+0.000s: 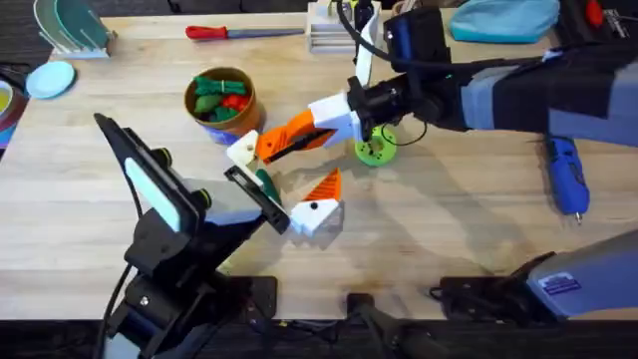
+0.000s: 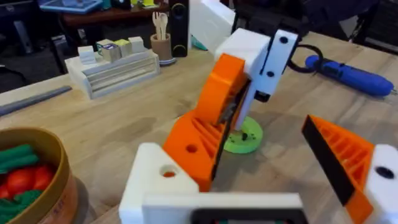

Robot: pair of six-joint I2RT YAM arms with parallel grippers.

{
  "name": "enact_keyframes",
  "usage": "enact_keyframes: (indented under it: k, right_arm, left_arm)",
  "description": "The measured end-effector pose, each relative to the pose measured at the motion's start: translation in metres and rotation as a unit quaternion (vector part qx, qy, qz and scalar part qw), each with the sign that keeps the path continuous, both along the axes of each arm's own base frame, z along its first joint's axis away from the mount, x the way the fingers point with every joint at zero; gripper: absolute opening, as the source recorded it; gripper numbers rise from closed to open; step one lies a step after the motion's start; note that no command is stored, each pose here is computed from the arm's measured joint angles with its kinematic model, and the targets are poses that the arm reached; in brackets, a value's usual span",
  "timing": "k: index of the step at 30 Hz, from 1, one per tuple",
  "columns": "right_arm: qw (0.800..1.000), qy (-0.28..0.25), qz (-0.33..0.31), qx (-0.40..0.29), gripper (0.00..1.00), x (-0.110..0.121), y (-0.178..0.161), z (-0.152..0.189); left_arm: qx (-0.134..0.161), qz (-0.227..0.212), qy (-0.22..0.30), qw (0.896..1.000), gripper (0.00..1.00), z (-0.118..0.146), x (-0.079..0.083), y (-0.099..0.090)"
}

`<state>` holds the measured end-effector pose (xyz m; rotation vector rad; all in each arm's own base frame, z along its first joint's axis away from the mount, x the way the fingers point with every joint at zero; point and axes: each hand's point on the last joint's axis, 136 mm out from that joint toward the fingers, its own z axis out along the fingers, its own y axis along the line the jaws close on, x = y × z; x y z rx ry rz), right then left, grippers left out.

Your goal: Pick up the gripper from the table and insert it into the empty holder that is missing its gripper. Then pick up a screw, insert it into the mounting hole, and use the screwdriver to tighten it. Finally, clean up the table by picking up the vegetable and placing it into the bucket.

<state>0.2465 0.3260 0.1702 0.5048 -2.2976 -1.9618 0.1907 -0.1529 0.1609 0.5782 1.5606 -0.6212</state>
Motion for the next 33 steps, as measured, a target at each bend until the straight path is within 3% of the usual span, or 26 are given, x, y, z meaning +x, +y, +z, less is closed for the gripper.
enact_keyframes:
  k: [18, 33]
  right_arm:
    - [1.0, 0.0, 0.012, 0.002, 0.008, -0.01, 0.016, 0.004]
    - [1.0, -0.007, 0.002, -0.005, 0.008, -0.009, 0.022, 0.003]
  left_arm:
    - [-0.003, -0.034, -0.001, 0.999, 0.992, 0.001, -0.008, -0.008]
    - [-0.006, -0.032, 0.002, 0.999, 0.992, 0.001, -0.007, -0.006]
